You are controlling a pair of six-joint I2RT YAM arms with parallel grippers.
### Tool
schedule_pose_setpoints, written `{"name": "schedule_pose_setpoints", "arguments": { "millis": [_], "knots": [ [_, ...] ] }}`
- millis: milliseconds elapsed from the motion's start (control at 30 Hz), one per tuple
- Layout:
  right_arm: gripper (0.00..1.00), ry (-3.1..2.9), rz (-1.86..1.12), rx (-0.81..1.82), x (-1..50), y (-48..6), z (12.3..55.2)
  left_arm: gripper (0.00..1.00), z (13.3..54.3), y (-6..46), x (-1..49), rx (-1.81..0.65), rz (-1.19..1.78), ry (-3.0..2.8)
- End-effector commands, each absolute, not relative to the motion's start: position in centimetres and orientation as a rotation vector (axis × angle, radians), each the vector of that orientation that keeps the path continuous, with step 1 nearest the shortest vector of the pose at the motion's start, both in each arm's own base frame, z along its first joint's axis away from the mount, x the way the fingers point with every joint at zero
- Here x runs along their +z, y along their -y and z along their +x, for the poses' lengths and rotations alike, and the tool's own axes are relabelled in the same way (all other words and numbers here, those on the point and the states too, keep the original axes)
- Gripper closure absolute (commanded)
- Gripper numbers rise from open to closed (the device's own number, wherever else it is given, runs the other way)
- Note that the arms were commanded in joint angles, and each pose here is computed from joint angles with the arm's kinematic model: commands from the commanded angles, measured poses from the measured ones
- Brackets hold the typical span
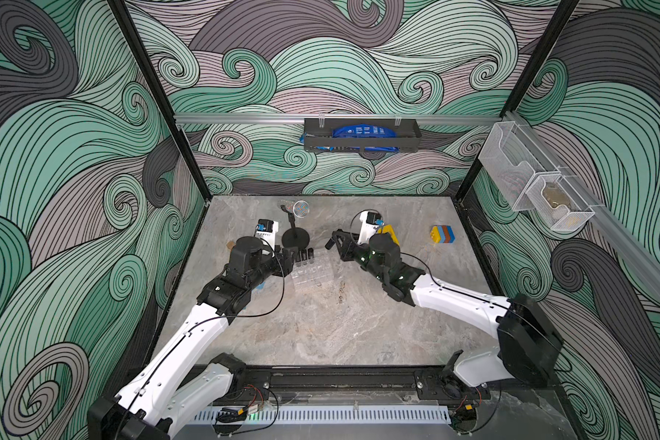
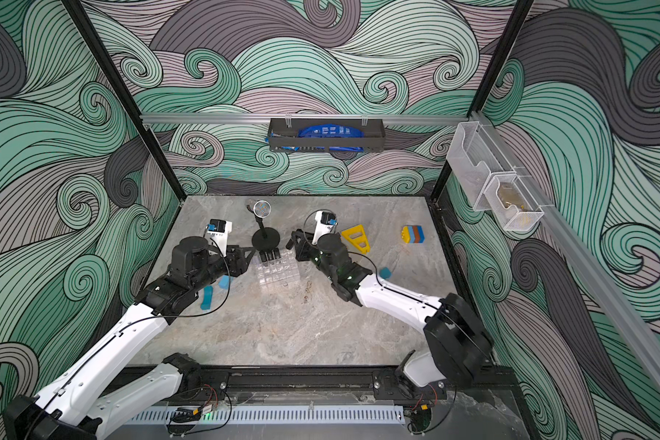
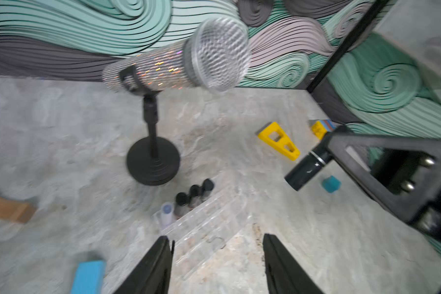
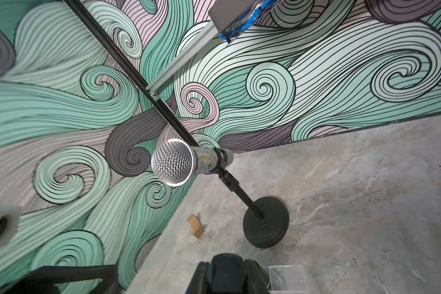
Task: Arrange the lipsticks in the organizer
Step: Pick up the lipstick at the center of the board, then place the lipstick in the storage box.
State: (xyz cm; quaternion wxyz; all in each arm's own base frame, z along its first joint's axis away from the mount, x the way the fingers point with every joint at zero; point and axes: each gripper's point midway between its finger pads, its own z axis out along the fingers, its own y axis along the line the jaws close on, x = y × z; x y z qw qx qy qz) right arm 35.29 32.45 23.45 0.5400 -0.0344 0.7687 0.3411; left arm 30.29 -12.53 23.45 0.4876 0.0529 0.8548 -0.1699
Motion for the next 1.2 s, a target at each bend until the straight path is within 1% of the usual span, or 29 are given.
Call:
{"name": "schedule_pose_setpoints", "arguments": {
  "millis": [0, 133, 433, 667, 933, 1167],
  "knots": [
    [1.0, -1.662, -0.14, 0.595, 24.5, -32.7, 36.7, 0.41, 30.4, 9.6, 22.9, -0.26, 0.047, -2.076],
    [1.0, -1.698, -0.188, 0.581, 21.4, -34.7, 37.6, 0.41, 30.3, 9.1, 22.6, -0.247, 0.03, -2.071],
    [1.0, -1.732, -0.249, 0.564, 18.1, -37.5, 39.4, 0.41, 30.3, 9.2, 22.2, -0.253, 0.024, -2.072],
    [1.0, -1.773, -0.209, 0.533, 16.1, -37.1, 40.8, 0.41, 30.4, 9.2, 22.2, -0.259, 0.021, -2.072],
    [1.0, -1.787, -0.21, 0.532, 14.9, -36.8, 41.1, 0.41, 30.5, 9.4, 22.0, -0.273, 0.02, -2.073],
    [1.0, -1.81, -0.193, 0.536, 13.4, -36.8, 42.5, 0.41, 30.5, 9.3, 21.8, -0.275, 0.013, -2.078]
  ]
}}
